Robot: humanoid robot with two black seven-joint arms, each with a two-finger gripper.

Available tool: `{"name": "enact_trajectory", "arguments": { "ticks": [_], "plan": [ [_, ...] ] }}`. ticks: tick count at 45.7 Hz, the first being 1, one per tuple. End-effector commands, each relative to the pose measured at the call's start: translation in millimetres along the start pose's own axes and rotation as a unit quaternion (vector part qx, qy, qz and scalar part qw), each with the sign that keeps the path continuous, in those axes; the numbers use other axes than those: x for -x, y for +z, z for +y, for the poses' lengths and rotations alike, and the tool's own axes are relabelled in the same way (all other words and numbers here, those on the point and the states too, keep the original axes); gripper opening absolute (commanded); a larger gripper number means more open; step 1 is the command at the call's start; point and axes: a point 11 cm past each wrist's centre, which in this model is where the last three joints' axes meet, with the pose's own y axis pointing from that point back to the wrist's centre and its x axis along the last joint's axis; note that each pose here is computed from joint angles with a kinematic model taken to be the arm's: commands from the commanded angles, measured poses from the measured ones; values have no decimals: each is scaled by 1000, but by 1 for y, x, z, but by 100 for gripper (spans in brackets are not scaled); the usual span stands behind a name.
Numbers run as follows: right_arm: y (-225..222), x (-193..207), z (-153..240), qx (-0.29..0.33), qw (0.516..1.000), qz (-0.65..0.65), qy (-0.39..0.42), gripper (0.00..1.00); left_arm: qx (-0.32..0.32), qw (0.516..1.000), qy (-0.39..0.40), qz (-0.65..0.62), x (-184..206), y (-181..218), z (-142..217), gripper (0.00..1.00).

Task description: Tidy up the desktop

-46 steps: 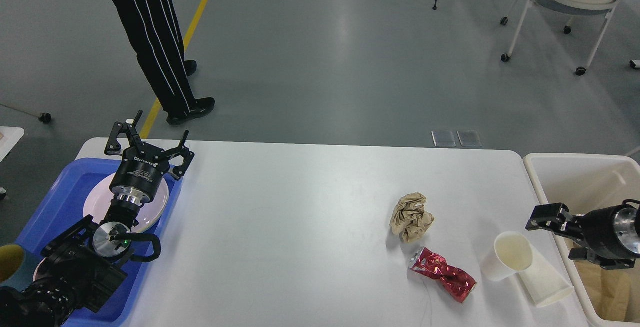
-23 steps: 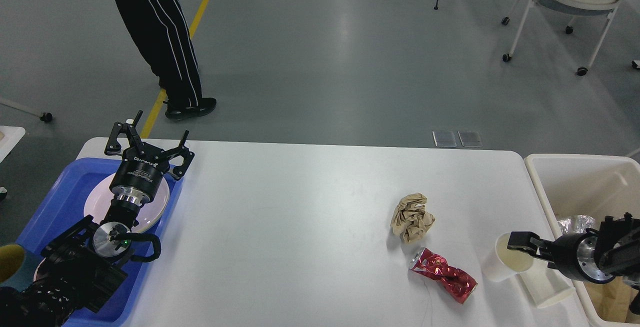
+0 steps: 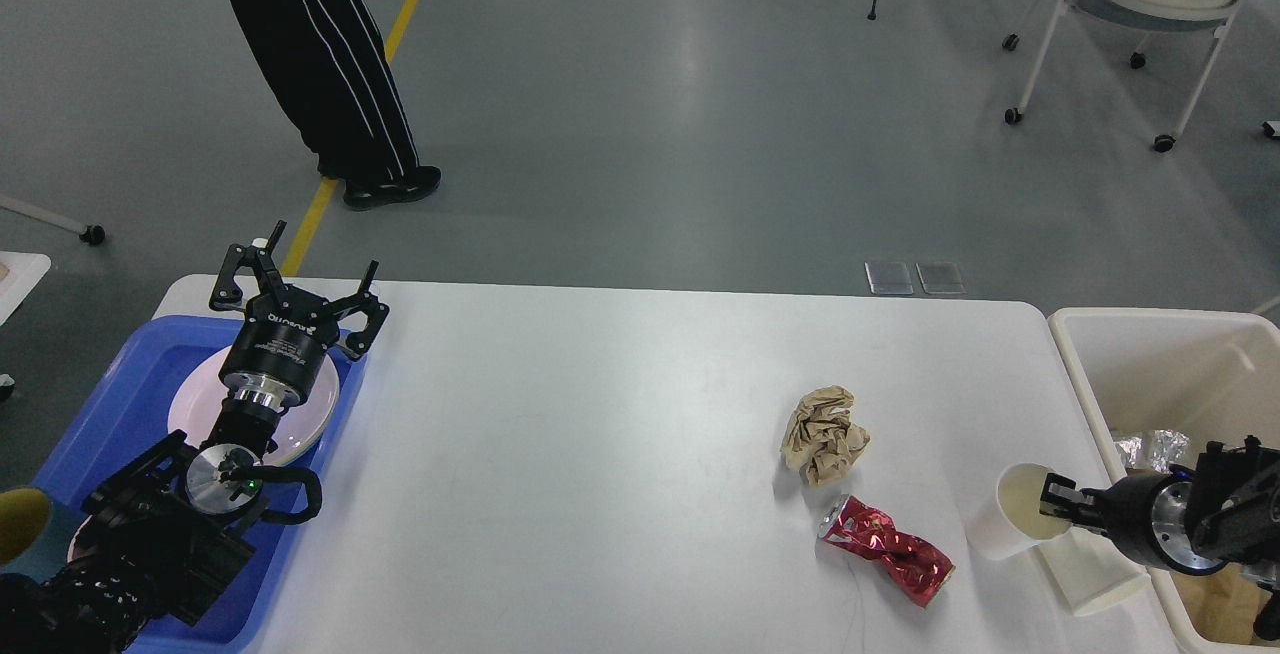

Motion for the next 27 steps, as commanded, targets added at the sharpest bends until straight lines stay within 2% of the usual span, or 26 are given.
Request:
{"name": "enact_trajectory", "arguments": {
  "ticks": [1,17,27],
  "plan": [
    [0,0,1,0,1000,-1,0,0,0,1000,0,0,0,0,0,99],
    [-4,-2,4,-5,1000,-3,1,0,0,1000,0,0,0,0,0,99],
    [-41,-43,34,-37,999,12,27,0,0,1000,0,0,0,0,0,99]
  ]
}}
